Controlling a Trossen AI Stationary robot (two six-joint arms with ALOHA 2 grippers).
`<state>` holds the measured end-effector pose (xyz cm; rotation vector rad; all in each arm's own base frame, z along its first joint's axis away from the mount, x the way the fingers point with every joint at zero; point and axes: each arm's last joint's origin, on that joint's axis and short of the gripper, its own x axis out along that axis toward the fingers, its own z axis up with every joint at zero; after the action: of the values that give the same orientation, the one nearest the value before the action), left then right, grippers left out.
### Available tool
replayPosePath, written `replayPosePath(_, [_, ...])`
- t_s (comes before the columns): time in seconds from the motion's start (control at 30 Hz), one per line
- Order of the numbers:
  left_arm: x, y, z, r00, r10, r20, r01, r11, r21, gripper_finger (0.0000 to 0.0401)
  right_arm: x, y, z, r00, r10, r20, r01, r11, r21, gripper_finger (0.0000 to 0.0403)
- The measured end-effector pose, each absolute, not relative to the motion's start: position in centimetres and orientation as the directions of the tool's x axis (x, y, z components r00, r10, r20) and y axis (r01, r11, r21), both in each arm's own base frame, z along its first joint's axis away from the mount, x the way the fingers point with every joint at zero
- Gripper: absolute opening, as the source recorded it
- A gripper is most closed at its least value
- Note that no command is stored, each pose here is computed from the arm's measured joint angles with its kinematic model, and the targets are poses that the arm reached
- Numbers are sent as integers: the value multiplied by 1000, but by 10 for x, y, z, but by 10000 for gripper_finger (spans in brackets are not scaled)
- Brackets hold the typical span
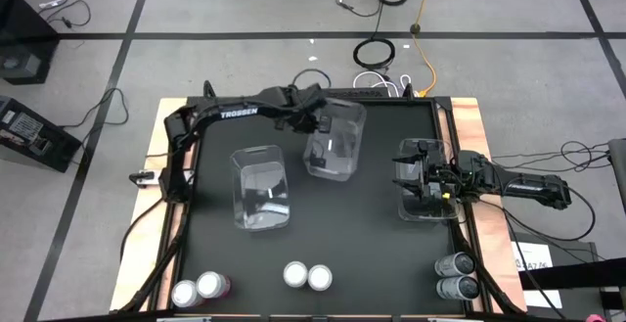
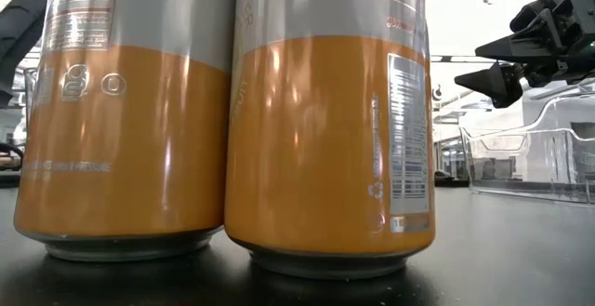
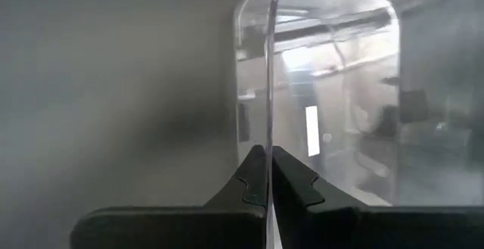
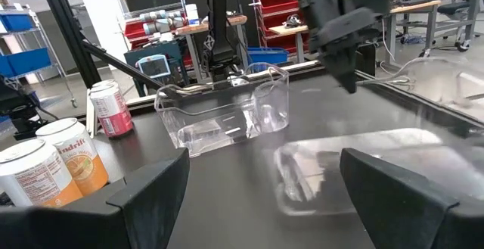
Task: Sort soda cans
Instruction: Move the middle transparent bin
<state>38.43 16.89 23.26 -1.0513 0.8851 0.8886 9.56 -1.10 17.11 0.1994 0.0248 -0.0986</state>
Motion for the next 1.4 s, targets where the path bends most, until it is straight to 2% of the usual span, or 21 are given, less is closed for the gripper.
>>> replayPosePath(0.47, [406, 74, 230, 312, 153, -938, -944, 164, -287, 7, 96, -11, 171, 995, -95, -34, 100, 975, 197, 336])
replayPosePath(0.8, [397, 27, 227, 180, 161, -971, -982, 84, -168, 11, 96, -11, 171, 995, -96, -34, 101, 975, 197, 336])
replayPosePath(0.97, [392, 15, 226, 128, 173, -977, -991, 58, -120, 15, 96, -11, 171, 995, -96, -34, 101, 975, 197, 336])
replayPosePath(1.4, [392, 16, 226, 127, 176, -976, -991, 63, -118, 19, 96, -11, 171, 995, -95, -34, 100, 975, 197, 336])
